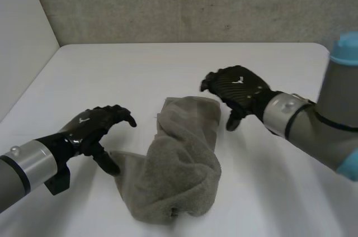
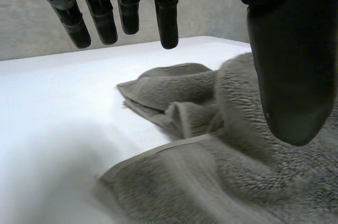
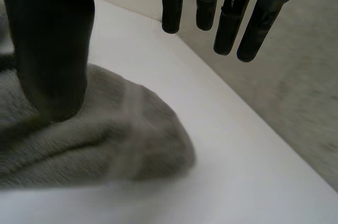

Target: Fold the towel.

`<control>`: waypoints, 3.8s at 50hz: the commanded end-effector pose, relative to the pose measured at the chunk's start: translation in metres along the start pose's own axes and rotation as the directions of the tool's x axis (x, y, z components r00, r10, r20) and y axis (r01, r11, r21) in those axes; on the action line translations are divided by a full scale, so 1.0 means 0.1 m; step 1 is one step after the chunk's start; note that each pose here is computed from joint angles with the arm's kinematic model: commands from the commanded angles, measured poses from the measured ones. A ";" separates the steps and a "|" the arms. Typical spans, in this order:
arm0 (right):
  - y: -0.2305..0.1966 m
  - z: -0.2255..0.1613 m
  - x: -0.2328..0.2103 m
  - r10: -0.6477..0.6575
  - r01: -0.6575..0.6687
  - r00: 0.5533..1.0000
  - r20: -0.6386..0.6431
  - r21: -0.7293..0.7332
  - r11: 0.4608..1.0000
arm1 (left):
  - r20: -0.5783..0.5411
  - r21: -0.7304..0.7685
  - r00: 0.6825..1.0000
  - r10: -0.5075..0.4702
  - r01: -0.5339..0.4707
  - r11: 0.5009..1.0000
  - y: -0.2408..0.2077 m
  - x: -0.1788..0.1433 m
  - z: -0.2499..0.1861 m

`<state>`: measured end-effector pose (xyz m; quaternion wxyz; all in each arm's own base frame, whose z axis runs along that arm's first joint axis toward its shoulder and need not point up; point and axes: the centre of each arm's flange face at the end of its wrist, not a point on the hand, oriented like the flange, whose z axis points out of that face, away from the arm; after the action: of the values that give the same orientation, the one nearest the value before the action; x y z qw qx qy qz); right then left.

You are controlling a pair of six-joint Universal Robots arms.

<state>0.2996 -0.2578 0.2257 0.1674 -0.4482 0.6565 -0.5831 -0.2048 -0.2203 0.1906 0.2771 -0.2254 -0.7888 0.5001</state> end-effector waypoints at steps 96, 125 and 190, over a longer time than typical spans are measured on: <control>0.72 1.09 -0.27 -0.119 0.111 0.992 -0.034 -0.186 0.976 | 0.315 0.146 0.948 -0.053 0.007 0.989 -0.09 -0.66 0.05; 0.69 -0.48 -0.06 -0.225 0.293 0.955 0.192 -0.494 0.819 | 0.245 0.137 0.968 -0.049 0.015 0.990 -0.05 -0.55 0.04; -0.27 0.53 1.30 0.019 0.042 0.942 -0.334 0.175 0.984 | 0.197 0.358 0.970 0.143 -0.207 0.911 -1.06 -0.74 0.68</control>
<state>0.2585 -0.3614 0.1980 0.1045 -0.3374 0.7186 -0.5991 -0.1811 -0.3020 0.1925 0.2090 -0.1648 -0.7533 0.6014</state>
